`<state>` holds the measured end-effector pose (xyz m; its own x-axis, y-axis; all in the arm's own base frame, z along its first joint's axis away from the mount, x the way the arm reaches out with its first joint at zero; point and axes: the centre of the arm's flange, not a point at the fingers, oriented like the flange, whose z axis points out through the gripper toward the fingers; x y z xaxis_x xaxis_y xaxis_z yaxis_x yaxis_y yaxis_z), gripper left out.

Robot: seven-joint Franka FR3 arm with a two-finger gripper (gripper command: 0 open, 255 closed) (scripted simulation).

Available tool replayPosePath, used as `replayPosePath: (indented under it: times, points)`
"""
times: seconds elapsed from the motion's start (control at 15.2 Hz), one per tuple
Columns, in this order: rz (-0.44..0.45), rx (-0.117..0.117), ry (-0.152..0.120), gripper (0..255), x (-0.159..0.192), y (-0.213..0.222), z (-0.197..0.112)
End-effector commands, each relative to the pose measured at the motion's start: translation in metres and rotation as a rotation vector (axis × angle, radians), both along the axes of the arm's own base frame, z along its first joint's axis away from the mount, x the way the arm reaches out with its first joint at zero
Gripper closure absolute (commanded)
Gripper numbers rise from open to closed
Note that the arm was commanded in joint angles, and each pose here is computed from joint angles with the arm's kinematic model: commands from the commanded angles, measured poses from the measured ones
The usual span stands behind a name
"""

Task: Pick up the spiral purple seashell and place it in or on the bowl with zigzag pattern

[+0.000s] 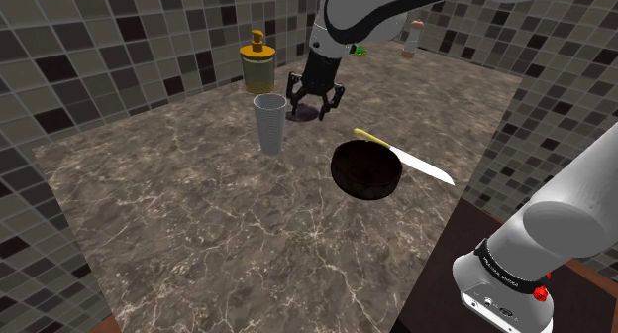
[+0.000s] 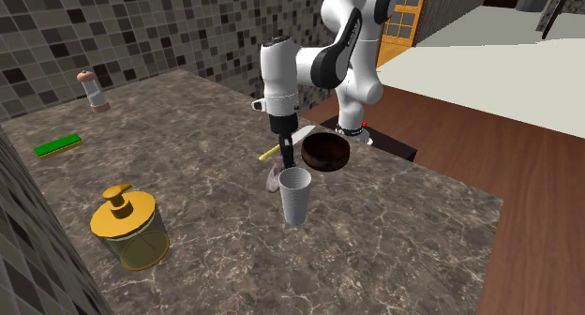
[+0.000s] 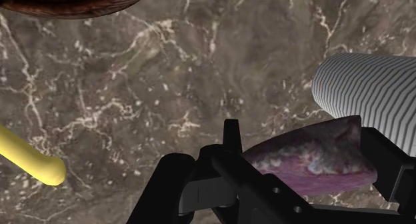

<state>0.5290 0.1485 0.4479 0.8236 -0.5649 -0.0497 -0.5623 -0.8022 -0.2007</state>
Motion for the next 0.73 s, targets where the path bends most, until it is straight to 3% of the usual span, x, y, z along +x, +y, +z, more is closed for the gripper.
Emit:
replayPosePath:
  times: [0.0,0.66]
  points:
    - [0.000,0.000,0.000,255,-0.001,0.000,0.011]
    - [0.000,0.000,0.000,255,-0.001,0.000,0.059]
